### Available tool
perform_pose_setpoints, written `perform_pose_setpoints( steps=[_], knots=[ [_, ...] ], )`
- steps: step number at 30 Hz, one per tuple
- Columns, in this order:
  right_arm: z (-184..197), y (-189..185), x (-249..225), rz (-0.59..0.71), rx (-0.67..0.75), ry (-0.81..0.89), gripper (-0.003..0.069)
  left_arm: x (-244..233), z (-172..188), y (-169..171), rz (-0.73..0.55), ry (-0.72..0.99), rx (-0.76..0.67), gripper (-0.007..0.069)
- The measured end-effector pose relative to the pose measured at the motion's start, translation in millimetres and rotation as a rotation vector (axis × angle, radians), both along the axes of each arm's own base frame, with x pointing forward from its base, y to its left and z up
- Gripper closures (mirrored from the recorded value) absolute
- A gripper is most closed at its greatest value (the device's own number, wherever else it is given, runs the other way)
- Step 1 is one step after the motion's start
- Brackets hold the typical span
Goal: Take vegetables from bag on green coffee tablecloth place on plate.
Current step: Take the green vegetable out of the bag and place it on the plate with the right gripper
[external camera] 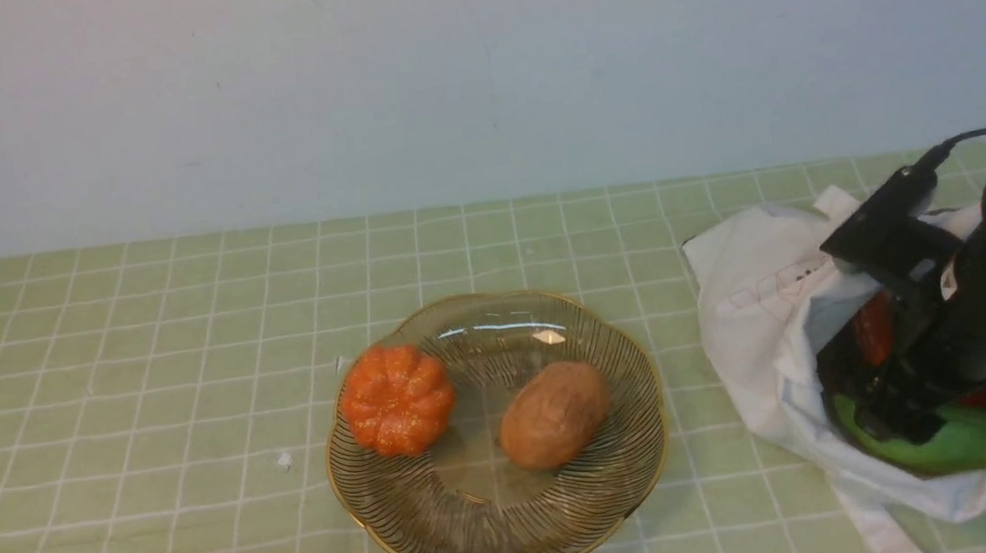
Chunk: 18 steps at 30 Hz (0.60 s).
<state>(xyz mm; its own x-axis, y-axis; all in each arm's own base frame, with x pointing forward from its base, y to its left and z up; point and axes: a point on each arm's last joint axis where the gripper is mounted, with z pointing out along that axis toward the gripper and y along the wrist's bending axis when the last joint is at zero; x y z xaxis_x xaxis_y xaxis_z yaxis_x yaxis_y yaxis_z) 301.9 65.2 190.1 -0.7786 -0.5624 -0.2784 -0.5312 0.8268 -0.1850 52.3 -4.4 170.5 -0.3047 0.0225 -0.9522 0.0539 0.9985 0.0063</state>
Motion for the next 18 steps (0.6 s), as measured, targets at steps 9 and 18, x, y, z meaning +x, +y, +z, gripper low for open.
perform_pose_setpoints(
  steps=[9, 18],
  knots=[
    [-6, -2, -7, 0.082, -0.055, 0.101, 0.0112, 0, 0, 0, 0.0, 0.0, 0.0, 0.063],
    [-31, 1, -5, 0.149, -0.069, 0.22, 0.0181, 0, 0, 0, 0.0, 0.0, 0.0, 0.063]
  ],
)
